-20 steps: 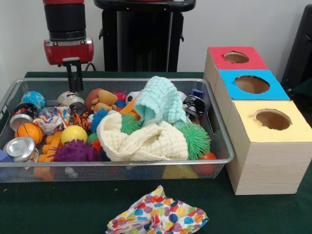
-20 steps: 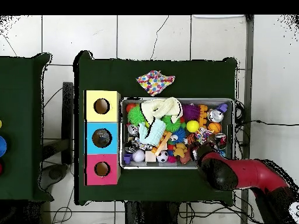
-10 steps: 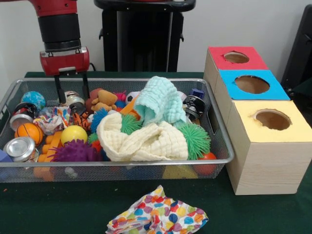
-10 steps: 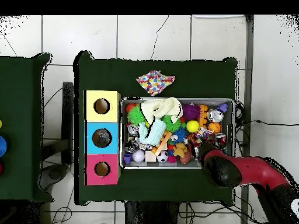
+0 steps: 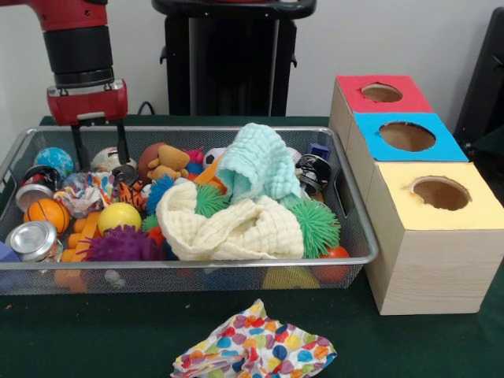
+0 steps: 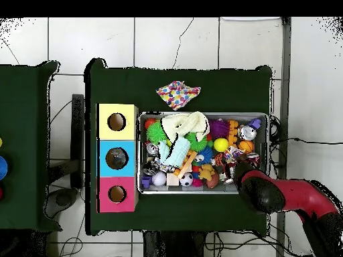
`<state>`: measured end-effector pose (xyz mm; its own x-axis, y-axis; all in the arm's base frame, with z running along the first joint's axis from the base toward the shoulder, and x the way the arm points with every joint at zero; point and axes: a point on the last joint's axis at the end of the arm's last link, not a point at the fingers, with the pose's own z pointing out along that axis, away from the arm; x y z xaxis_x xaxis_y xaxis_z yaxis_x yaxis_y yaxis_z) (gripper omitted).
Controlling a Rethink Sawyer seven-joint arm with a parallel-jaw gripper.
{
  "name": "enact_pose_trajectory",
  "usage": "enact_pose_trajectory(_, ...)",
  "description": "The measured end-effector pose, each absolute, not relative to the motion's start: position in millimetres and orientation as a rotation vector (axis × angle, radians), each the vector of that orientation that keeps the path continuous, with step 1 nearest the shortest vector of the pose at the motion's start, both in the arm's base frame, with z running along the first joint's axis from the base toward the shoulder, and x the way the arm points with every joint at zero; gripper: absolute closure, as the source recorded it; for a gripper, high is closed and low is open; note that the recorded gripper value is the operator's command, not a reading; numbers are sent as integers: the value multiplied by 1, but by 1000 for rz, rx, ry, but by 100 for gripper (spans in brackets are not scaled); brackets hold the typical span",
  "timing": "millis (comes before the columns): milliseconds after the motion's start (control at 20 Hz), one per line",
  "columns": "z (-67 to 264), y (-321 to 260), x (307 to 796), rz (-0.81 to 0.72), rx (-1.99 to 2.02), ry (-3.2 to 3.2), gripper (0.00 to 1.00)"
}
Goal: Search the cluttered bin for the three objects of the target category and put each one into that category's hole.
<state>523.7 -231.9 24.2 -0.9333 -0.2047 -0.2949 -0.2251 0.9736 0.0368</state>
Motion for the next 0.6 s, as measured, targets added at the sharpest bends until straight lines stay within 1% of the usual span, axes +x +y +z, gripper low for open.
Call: enact_pose_trajectory(600, 31, -272, 535, 50, -235, 2820, 0)
